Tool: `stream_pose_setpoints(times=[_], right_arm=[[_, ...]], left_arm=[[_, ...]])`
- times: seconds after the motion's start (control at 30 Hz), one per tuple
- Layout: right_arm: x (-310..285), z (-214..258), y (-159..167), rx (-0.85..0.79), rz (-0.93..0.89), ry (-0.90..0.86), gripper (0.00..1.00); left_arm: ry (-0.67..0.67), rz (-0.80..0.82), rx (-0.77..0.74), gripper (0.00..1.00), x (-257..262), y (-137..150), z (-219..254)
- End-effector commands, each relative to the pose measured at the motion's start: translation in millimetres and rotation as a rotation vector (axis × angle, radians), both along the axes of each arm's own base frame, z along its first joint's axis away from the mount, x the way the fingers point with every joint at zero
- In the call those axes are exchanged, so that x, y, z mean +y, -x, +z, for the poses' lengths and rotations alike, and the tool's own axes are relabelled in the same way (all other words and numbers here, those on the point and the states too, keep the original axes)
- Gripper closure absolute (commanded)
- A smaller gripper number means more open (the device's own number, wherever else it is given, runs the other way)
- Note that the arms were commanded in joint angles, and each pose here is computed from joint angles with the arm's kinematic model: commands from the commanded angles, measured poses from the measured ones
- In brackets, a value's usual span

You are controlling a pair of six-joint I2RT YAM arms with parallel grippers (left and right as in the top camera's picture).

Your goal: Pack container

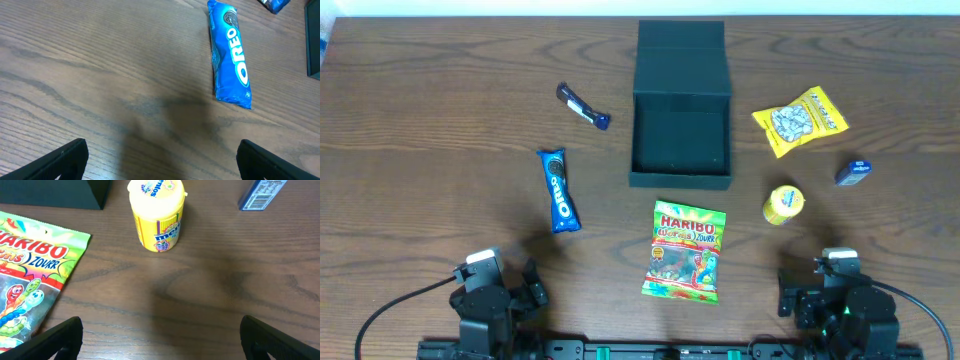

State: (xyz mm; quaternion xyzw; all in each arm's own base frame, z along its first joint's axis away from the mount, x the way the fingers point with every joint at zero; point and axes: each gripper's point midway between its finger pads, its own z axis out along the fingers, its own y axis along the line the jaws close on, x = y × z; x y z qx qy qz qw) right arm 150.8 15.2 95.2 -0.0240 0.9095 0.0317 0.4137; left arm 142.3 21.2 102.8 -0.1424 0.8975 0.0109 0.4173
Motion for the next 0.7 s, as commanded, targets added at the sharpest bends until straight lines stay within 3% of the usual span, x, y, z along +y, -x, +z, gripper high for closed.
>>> stream_pose_setpoints(times=[0.0, 0.67], right_arm=[[-1.2, -1.8, 1.0, 0.004, 0.0, 0.009, 0.01], [-1.2, -1.8, 1.0, 0.004, 0.0, 0.009, 0.01]], left_arm=[[-0.005, 0.006, 0.09, 0.05, 1.3, 10.3, -25.0], [-0.013, 0.007, 0.079, 0.05, 2.4, 8.5, -23.0]])
